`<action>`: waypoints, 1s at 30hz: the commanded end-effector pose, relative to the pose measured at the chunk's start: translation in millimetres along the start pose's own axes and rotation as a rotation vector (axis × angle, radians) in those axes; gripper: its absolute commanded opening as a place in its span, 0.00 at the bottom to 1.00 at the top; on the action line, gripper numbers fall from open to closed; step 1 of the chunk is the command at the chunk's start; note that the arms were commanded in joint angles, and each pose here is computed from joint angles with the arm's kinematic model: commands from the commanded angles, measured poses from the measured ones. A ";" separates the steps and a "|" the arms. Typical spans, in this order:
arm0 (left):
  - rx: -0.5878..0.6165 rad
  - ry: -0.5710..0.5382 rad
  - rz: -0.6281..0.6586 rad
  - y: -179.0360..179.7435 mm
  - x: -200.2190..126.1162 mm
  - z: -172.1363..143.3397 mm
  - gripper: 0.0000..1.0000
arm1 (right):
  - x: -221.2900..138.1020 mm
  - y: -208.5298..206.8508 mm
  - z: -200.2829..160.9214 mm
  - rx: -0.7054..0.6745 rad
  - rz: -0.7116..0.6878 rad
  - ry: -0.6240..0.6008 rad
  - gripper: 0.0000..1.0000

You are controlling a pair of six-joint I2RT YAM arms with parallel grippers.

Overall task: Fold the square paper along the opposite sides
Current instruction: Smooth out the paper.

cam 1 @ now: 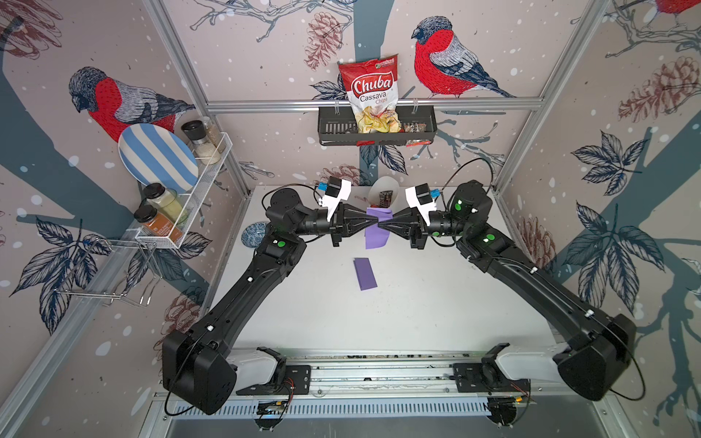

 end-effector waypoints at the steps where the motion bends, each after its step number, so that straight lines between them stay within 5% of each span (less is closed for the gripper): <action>1: 0.009 0.002 -0.001 -0.8 -0.5 1.7 0.00 | -2.1 -0.7 10.3 -0.047 -0.020 -0.026 0.24; 5: 0.009 0.002 -0.003 -1.0 -0.6 1.0 0.00 | -2.7 -3.0 16.0 -0.061 -0.025 -0.035 0.30; 16: 0.019 -0.001 -0.004 -2.9 -1.3 3.6 0.00 | 0.2 -7.8 14.2 -0.038 -0.002 -0.026 0.26; 20: 0.017 0.001 0.001 -1.0 -0.9 2.5 0.00 | -0.6 -5.8 14.9 -0.039 0.007 -0.026 0.17; 22: 0.013 0.005 0.006 0.5 -0.6 0.9 0.00 | -0.9 -4.8 15.3 -0.042 0.006 -0.026 0.00; 30: 0.016 0.029 0.035 4.8 -0.6 -1.8 0.00 | -4.5 -2.7 16.9 -0.063 -0.016 -0.033 0.05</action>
Point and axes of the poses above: each gripper's point midway between its finger pads, its own x axis out along the fingers, its own y axis along the line the jaws close on, z = x × y, the point moved 4 cm from there along -x, back along the fingers, and after that the axes turned 11 degrees about x, right-handed, at the moved point
